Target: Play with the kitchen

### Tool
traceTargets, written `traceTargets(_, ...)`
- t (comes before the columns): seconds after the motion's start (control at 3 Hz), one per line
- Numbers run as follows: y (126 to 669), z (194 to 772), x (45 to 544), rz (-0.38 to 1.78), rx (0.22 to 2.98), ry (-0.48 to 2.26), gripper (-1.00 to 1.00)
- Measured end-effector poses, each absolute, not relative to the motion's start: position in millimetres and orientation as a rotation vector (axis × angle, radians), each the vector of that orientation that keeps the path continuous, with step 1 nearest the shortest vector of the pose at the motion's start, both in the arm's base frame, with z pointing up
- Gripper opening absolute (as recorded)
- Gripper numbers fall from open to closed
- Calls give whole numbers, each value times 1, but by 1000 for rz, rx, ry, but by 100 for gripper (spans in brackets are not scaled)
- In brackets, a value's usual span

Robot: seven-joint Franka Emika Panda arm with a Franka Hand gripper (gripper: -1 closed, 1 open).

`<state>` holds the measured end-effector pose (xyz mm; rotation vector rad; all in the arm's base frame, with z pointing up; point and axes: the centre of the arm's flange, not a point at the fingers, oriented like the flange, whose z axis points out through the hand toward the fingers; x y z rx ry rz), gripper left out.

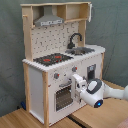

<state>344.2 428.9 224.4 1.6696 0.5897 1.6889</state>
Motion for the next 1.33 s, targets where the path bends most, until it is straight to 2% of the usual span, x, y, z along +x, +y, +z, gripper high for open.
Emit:
traceTargets(0.33, 429, 224, 344, 1689, 1670, 590, -100)
traceTargets(0.67, 431, 229, 345, 1697, 1666, 585, -100)
traceTargets(1.33, 447, 237, 296, 1697, 1687, 590, -100)
